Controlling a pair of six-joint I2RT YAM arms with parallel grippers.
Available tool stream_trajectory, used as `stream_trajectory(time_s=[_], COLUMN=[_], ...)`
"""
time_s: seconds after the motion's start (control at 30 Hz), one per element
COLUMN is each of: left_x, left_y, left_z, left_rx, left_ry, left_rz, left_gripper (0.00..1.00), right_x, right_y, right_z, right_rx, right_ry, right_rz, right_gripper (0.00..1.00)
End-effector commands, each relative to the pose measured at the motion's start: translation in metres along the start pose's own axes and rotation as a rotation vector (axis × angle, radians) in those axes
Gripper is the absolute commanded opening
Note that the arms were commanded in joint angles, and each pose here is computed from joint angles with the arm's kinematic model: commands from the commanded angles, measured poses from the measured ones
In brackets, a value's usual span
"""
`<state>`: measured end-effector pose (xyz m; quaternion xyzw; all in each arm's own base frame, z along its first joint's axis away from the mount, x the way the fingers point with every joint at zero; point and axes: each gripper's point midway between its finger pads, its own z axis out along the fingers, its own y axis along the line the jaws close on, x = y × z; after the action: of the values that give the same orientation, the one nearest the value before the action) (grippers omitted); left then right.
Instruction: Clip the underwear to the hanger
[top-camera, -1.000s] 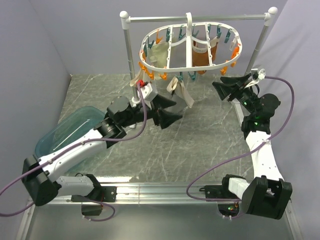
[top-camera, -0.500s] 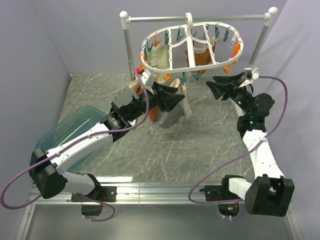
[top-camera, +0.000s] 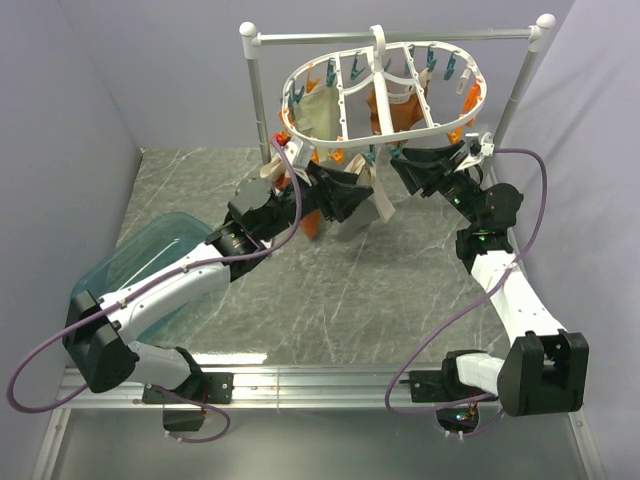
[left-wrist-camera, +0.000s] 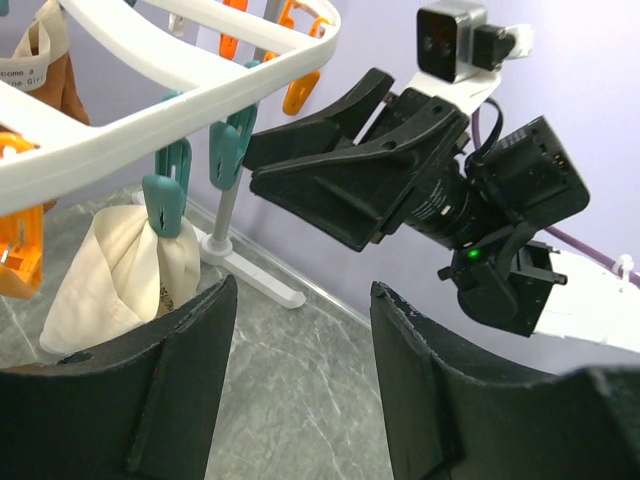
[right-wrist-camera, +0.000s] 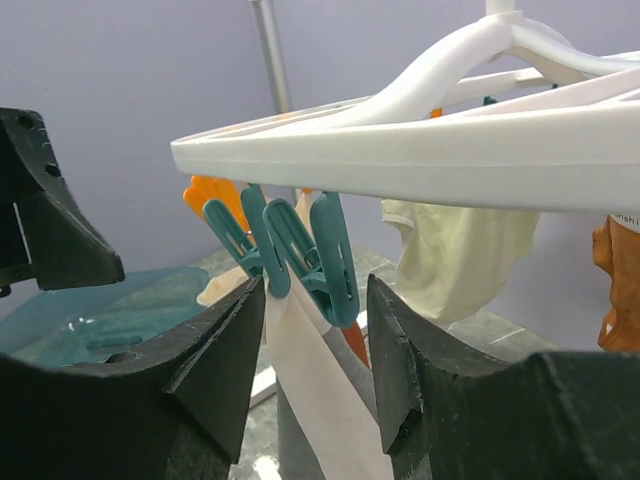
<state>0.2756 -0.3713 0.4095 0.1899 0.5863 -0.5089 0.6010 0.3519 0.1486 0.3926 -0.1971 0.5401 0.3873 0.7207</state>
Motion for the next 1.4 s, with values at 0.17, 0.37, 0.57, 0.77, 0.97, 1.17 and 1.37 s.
stream_trajectory(time_s=[0.17, 0.37, 0.57, 0.77, 0.97, 1.17, 1.37], left_x=[-0.043, -0.043, -0.042, -0.043, -0.044, -0.038, -0.038], left_y=[-0.022, -0.023, -0.021, -0.017, -0.006, -0.001, 0.004], left_z=[0.008, 0.014, 0.016, 0.022, 0.028, 0.033, 0.039], left_rx=[0.063, 0.069, 0.058, 0.03, -0.028, -0.05, -0.065], left_ry=[-0.107, -0.099, -0.091, -0.083, -0.071, -0.061, -0.07], left_rz=[-0.005, -0.011, -0.026, -0.036, -0.025, -0.01, 0.014], left_gripper=[0.63, 0.64, 0.66, 0.67, 0.67, 0.68, 0.69], right_x=[-0.026, -0.018, -0.013, -0.018, -0.021, -0.017, -0.018], right_y=[0.01, 0.0, -0.003, 0.0, 0.012, 0.02, 0.02], right_z=[0.012, 0.016, 0.02, 0.021, 0.019, 0.017, 0.018], right_rx=[-0.051, -0.039, -0.05, -0.054, -0.082, -0.096, -0.077], right_ry=[-0.075, -0.067, -0.06, -0.081, -0.081, -0.065, -0.065], right_rz=[-0.143, -0.222, -0.266, -0.271, -0.274, -0.258, -0.241], right_gripper=[0.59, 0.61, 0.62, 0.56, 0.5, 0.48, 0.59])
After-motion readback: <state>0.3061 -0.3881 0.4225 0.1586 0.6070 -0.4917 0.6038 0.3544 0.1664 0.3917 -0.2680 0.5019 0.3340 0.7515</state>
